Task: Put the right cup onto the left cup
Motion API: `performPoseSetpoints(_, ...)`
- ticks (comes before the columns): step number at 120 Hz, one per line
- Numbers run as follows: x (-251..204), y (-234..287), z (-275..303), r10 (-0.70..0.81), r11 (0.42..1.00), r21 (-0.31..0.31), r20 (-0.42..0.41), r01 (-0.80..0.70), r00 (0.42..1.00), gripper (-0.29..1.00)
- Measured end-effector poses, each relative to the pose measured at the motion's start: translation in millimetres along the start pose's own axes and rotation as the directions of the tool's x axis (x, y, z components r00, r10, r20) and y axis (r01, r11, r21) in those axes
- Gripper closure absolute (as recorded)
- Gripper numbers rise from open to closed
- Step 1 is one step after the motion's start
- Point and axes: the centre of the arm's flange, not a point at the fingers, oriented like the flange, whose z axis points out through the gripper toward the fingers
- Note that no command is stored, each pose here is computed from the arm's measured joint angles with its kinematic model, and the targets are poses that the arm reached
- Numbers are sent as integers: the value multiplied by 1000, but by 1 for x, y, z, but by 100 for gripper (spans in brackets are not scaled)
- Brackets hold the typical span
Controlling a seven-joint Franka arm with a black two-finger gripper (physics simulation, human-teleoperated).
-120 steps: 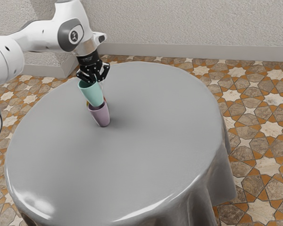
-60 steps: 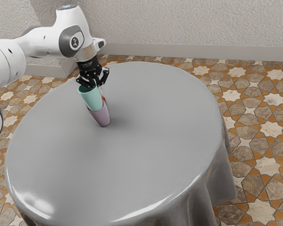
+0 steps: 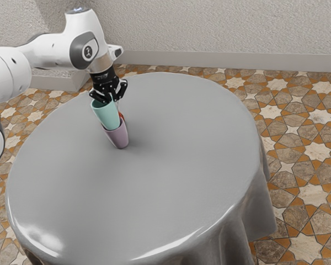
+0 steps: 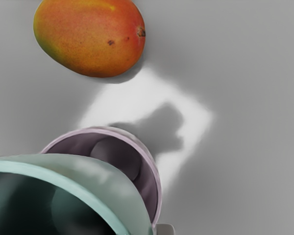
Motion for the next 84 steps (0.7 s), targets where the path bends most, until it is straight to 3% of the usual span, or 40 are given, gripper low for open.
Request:
performPoseSetpoints(32, 6, 2, 14, -6, 1000, 13, -19, 7, 1000, 78)
performPoseSetpoints(58, 7, 4, 12, -10, 1000, 4, -30, 11, 999, 33)
performPoseSetpoints(84, 6, 5, -3, -8, 1000, -6, -51, 8, 999, 13)
